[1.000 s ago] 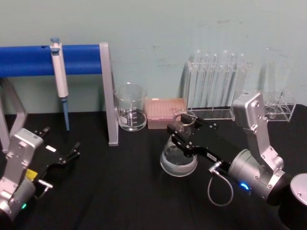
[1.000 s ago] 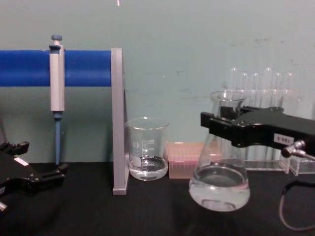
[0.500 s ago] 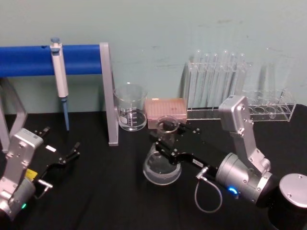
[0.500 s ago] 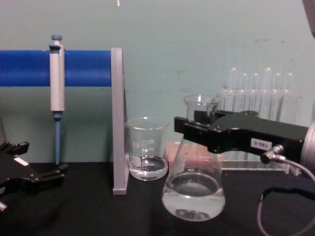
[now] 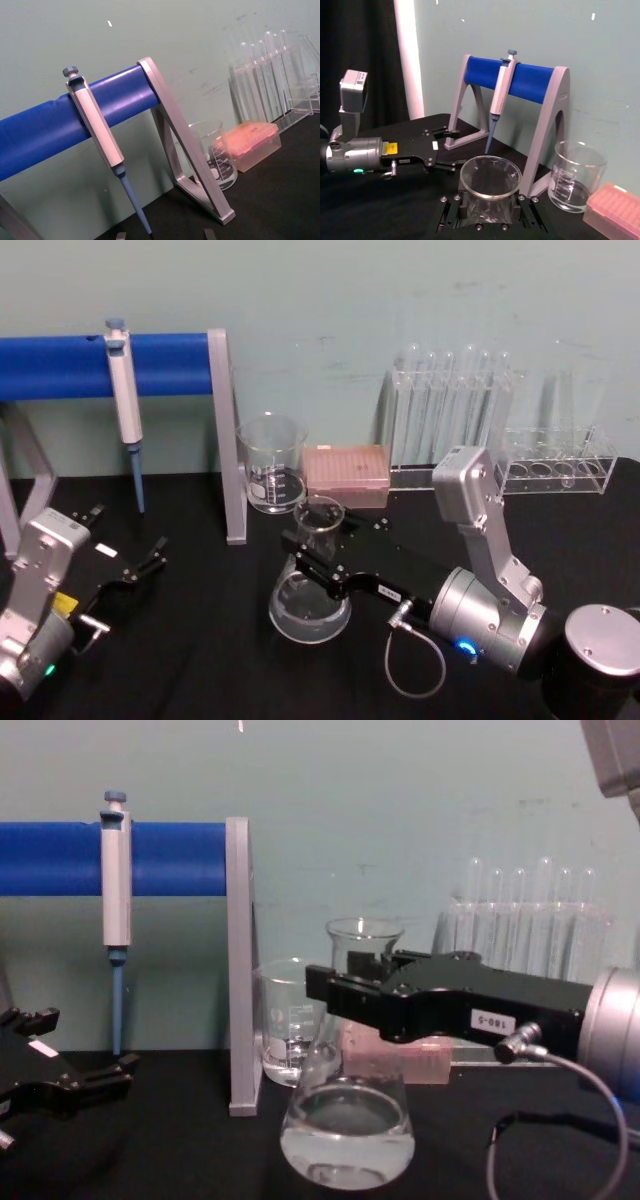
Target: Grasp the erlenmeyer flask with one hand, shake it three times, then place it back.
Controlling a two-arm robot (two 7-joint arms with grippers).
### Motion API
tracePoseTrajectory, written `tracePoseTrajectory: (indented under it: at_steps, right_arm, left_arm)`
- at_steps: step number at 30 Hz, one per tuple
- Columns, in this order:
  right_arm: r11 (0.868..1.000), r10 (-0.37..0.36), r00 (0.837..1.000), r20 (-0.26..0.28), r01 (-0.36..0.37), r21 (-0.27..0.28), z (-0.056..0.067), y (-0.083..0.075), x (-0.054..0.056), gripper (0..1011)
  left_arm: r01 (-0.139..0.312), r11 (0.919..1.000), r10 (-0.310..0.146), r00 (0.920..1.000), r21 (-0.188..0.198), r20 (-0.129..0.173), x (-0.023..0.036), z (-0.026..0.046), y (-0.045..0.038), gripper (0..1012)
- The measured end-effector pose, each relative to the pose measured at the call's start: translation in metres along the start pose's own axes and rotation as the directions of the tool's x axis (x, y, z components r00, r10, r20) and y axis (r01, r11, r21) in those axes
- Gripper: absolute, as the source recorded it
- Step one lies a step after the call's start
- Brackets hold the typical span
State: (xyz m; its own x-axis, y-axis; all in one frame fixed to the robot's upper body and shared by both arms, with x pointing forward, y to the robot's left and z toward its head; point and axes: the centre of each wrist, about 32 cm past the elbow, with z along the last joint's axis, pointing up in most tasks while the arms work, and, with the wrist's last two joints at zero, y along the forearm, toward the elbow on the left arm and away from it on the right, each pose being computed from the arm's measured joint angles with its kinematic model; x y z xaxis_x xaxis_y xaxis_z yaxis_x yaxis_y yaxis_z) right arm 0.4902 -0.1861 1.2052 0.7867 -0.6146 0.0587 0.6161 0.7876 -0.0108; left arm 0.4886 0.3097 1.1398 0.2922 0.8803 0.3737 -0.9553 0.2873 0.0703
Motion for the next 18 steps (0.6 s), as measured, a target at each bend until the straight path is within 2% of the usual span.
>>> tracePoseTrajectory:
  at_steps: [9,18]
  right_arm:
    - [1.000,-0.004,1.000,0.000,0.004,-0.001,-0.0005,-0.0001,-0.0004,451]
    - [0.998,-0.065,0.998,0.012,0.065,0.000,-0.0007,-0.0070,0.0067,451]
  left_arm:
    - [0.000,1.0000,0.000,1.0000,0.000,0.000,0.0000,0.0000,0.0000,1001]
    - [0.000,1.0000,0.000,1.0000,0.000,0.000,0.0000,0.0000,0.0000,1001]
